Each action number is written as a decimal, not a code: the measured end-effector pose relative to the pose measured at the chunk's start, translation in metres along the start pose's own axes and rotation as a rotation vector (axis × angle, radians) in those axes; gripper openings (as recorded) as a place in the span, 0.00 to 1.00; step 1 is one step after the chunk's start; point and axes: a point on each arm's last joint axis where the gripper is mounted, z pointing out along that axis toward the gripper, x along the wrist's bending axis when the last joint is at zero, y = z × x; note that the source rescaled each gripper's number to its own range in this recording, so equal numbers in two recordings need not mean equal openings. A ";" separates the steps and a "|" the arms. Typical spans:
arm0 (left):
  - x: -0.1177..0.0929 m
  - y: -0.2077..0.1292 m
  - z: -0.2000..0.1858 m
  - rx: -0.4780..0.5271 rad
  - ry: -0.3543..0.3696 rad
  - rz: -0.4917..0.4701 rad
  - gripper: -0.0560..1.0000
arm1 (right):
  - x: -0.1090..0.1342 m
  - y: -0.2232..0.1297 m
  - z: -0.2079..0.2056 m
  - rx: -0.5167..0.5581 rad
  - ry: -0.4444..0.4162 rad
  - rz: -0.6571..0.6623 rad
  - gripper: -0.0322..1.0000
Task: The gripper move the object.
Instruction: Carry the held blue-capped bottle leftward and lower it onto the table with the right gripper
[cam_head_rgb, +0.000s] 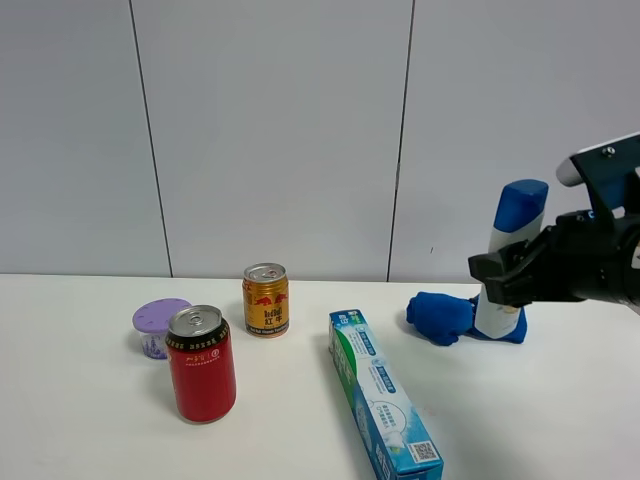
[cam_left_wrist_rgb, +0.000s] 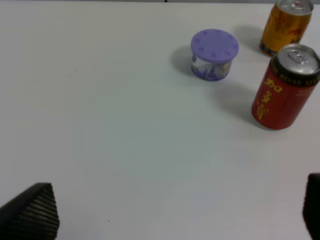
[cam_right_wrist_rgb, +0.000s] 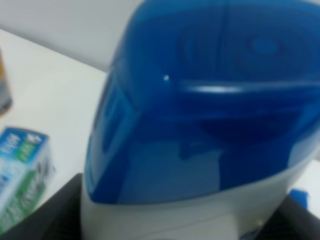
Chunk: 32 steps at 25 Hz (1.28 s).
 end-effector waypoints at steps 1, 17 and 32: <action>0.000 0.000 0.000 0.000 0.000 0.000 1.00 | 0.001 0.007 0.002 -0.005 0.009 -0.002 0.04; 0.000 0.000 0.000 0.000 0.000 0.000 1.00 | -0.009 0.112 0.038 -0.011 0.009 0.039 0.04; 0.000 0.000 0.000 0.000 0.000 0.000 1.00 | 0.037 0.083 0.157 0.015 0.137 -0.025 0.04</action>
